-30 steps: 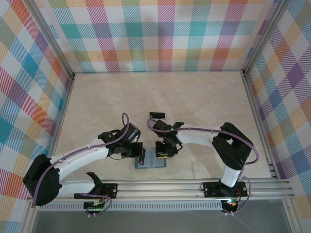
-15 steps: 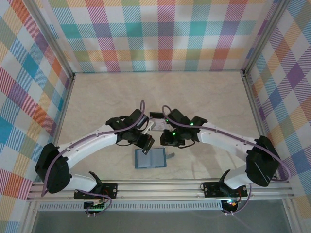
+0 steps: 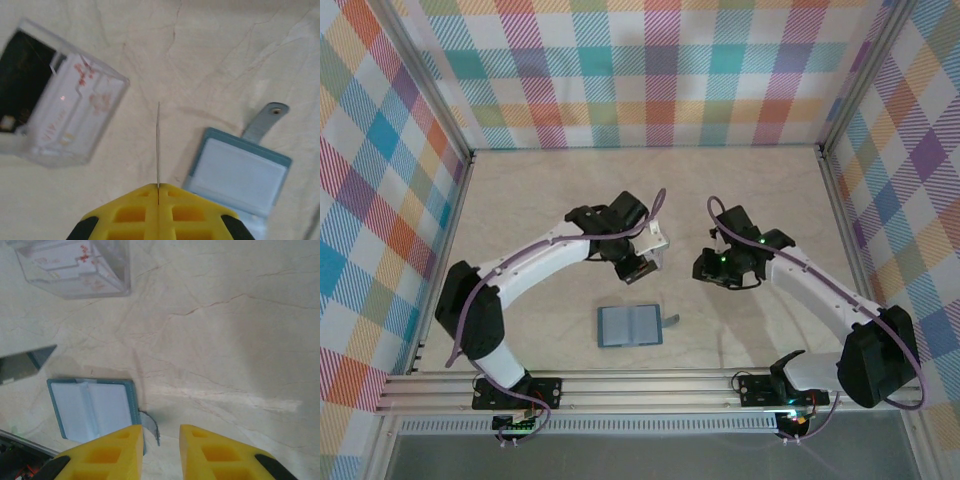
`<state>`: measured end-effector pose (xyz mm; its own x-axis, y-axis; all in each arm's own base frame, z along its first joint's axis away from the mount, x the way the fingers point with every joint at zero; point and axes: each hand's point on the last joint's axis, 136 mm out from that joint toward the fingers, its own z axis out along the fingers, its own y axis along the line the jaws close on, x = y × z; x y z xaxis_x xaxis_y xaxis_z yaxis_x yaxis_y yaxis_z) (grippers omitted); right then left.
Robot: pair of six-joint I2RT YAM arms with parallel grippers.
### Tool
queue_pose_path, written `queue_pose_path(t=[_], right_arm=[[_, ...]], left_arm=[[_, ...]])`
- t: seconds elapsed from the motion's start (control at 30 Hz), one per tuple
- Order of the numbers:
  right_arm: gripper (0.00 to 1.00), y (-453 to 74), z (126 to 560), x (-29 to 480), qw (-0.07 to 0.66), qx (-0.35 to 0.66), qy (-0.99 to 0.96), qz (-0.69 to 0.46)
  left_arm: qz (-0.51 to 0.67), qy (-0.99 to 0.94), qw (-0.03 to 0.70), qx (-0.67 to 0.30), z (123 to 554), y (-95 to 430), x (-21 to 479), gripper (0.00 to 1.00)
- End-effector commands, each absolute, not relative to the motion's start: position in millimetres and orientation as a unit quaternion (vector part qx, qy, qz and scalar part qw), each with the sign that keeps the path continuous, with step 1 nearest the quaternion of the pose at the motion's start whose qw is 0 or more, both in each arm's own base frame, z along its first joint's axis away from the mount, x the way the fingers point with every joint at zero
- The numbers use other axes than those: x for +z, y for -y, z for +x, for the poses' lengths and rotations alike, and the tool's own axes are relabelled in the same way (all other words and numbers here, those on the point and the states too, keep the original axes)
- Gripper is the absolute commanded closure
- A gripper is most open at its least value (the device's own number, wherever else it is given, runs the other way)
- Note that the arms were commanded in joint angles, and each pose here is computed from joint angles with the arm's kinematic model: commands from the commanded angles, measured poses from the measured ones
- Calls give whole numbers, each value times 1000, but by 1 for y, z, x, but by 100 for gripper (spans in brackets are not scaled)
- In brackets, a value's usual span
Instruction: Take the credit cards out of the card holder
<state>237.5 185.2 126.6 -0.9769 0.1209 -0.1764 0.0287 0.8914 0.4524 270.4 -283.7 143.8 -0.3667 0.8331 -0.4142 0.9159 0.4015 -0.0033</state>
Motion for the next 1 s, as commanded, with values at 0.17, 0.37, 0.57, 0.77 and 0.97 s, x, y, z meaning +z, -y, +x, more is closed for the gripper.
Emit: queue_pose_path(t=[0.17, 0.37, 0.57, 0.77, 0.97], right_arm=[[73, -171, 235, 120, 74, 240, -968, 26], [73, -163, 240, 111, 67, 208, -976, 22], [73, -161, 242, 108, 65, 211, -975, 26], [73, -162, 242, 102, 56, 211, -975, 28], [73, -163, 244, 101, 51, 212, -975, 28]], left_arm=[[670, -714, 171, -112, 298, 296, 160, 100], [691, -700, 157, -93, 330, 296, 154, 100], [709, -683, 156, -79, 351, 297, 152, 100], [721, -674, 145, -72, 364, 299, 147, 100], [724, -674, 135, -54, 376, 294, 135, 100]])
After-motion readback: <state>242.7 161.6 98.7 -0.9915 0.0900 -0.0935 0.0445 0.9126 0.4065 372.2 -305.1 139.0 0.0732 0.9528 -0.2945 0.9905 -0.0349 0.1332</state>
